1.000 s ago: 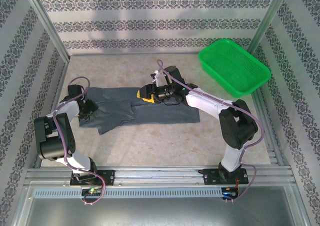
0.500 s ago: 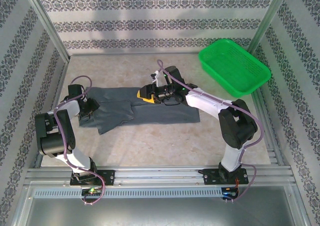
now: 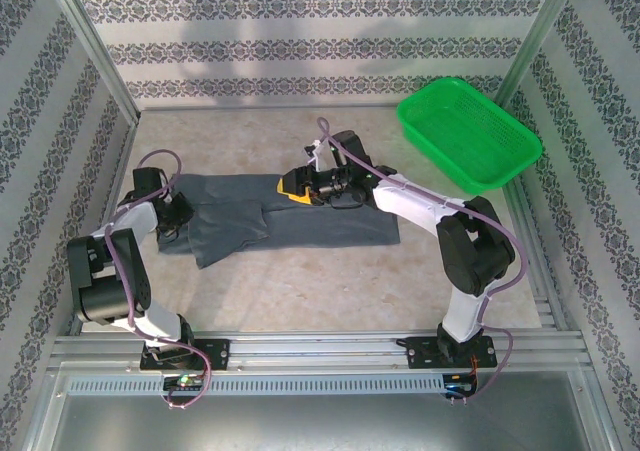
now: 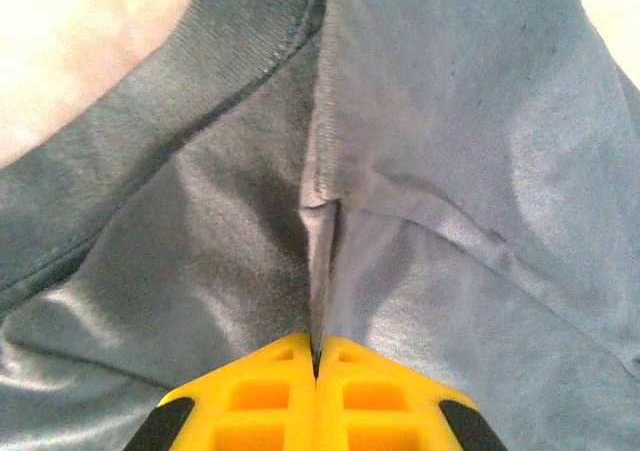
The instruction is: Fold and stack the t-shirts
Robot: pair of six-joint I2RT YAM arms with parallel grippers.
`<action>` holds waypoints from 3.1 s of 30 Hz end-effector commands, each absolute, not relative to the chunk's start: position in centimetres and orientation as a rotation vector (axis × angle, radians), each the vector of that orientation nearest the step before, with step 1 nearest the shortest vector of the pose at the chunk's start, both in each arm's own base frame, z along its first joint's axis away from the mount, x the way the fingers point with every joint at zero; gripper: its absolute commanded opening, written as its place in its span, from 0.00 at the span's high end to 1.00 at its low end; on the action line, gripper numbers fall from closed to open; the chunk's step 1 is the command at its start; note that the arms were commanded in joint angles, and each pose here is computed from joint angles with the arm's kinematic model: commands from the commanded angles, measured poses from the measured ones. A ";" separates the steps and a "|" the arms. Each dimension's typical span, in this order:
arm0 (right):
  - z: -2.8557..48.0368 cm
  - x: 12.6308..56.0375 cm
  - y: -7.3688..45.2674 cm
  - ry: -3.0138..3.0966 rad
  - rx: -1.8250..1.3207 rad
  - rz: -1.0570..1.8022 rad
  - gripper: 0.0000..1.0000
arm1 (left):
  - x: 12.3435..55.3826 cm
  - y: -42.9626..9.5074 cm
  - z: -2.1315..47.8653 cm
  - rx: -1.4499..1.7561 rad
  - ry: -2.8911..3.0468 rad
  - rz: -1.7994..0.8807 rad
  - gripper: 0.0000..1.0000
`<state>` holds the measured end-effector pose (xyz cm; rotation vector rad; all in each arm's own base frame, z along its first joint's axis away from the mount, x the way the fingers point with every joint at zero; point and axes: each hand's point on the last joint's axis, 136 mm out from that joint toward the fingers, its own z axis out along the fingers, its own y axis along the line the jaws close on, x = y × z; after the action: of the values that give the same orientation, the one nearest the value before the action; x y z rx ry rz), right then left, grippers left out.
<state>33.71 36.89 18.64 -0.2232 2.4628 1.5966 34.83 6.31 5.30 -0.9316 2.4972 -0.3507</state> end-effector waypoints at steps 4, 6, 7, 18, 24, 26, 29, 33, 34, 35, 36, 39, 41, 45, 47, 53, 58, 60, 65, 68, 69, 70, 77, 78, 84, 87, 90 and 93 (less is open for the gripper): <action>17.9 34.4 36.2 2.487 -0.186 1.572 0.43 | 35.6 7.2 8.3 -1.109 2.436 -0.356 1.00; 17.9 34.5 36.1 2.489 -0.182 1.571 0.43 | 36.3 7.4 8.7 -1.137 2.442 -0.356 1.00; 17.8 34.5 36.0 2.491 -0.180 1.568 0.44 | 36.7 7.6 8.8 -1.139 2.449 -0.353 1.00; 17.2 34.3 34.5 2.509 -0.136 1.535 0.44 | 40.3 10.2 7.7 -1.129 2.565 -0.210 1.00; 16.8 34.3 33.1 2.518 -0.094 1.489 0.46 | 41.2 11.8 6.0 -1.105 2.610 -0.090 0.94; 16.6 34.6 32.2 2.524 -0.067 1.445 0.47 | 41.2 12.4 6.3 -1.097 2.605 -0.043 0.90; 15.6 35.5 29.7 2.562 0.013 1.308 0.50 | 40.4 13.0 7.8 -1.115 2.569 0.054 0.67; 12.7 37.6 24.0 2.672 0.186 1.010 0.59 | 38.2 12.0 10.9 -1.163 2.459 0.114 0.55; 12.0 38.1 22.6 2.692 0.226 0.956 0.62 | 37.5 11.1 10.9 -1.197 2.442 0.069 0.57; 11.3 38.9 21.2 2.705 0.265 0.899 0.65 | 36.9 9.6 10.7 -1.234 2.429 -0.019 0.59; 10.5 39.5 19.7 2.727 0.302 0.846 0.68 | 36.2 7.8 10.2 -1.281 2.423 -0.106 0.62; 8.4 41.2 16.4 2.789 0.366 0.707 0.75 | 34.3 2.2 8.4 -1.388 2.414 -0.320 0.68; 7.2 41.9 15.1 2.833 0.375 0.633 0.77 | 33.2 -0.7 7.4 -1.439 2.406 -0.396 0.70; 4.8 42.4 14.2 2.937 0.380 0.554 0.78 | 31.0 -3.2 4.5 -1.587 2.388 -0.456 0.71; 3.7 41.9 14.0 2.992 0.385 0.501 0.78 | 30.0 -3.0 3.1 -1.660 2.380 -0.436 0.71; 1.6 38.7 12.5 3.137 0.431 0.265 0.75 | 30.5 -0.3 1.0 -1.709 2.347 -0.337 0.71; 1.8 33.8 11.4 3.199 0.442 0.043 0.74 | 35.6 0.7 0.3 -1.599 2.409 -0.348 0.72; 1.7 31.2 11.3 3.225 0.441 -0.025 0.74 | 39.3 0.4 0.5 -1.504 2.443 -0.400 0.72; 0.8 25.0 12.5 3.270 0.420 -0.052 0.73 | 48.6 -1.1 1.6 -1.287 2.458 -0.441 0.72; 0.2 21.6 13.8 3.302 0.434 -0.003 0.73 | 53.6 -4.7 1.3 -1.209 2.467 -0.583 0.72; -0.1 20.6 14.7 3.312 0.446 0.044 0.73 | 55.1 -6.5 0.9 -1.176 2.474 -0.628 0.72; -0.4 19.7 15.9 3.321 0.457 0.110 0.73 | 56.5 -8.4 0.7 -1.135 2.475 -0.681 0.72; 0.3 19.6 25.6 3.248 0.618 0.668 0.71 | 62.4 -19.1 -0.3 -0.980 2.488 -0.913 0.73; 0.8 20.0 26.6 3.229 0.656 0.739 0.71 | 63.5 -19.9 0.5 -0.959 2.463 -0.937 0.73; 5.6 21.5 25.4 3.114 0.708 0.767 0.63 | 65.6 -20.3 5.8 -0.858 2.380 -0.943 0.62; 7.7 21.9 22.6 3.035 0.756 0.770 0.58 | 63.9 -19.1 10.2 -0.786 2.392 -0.846 0.53; 8.0 21.3 19.6 3.005 0.756 0.730 0.54 | 59.8 -17.9 13.1 -0.776 2.409 -0.789 0.51; 6.8 19.4 16.8 3.059 0.736 0.636 0.54 | 52.8 -17.3 12.7 -0.813 2.489 -0.812 0.51</action>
<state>22.87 19.98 9.78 0.7333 2.9159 0.8480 56.72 -18.03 8.97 -0.8715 2.4969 -0.8000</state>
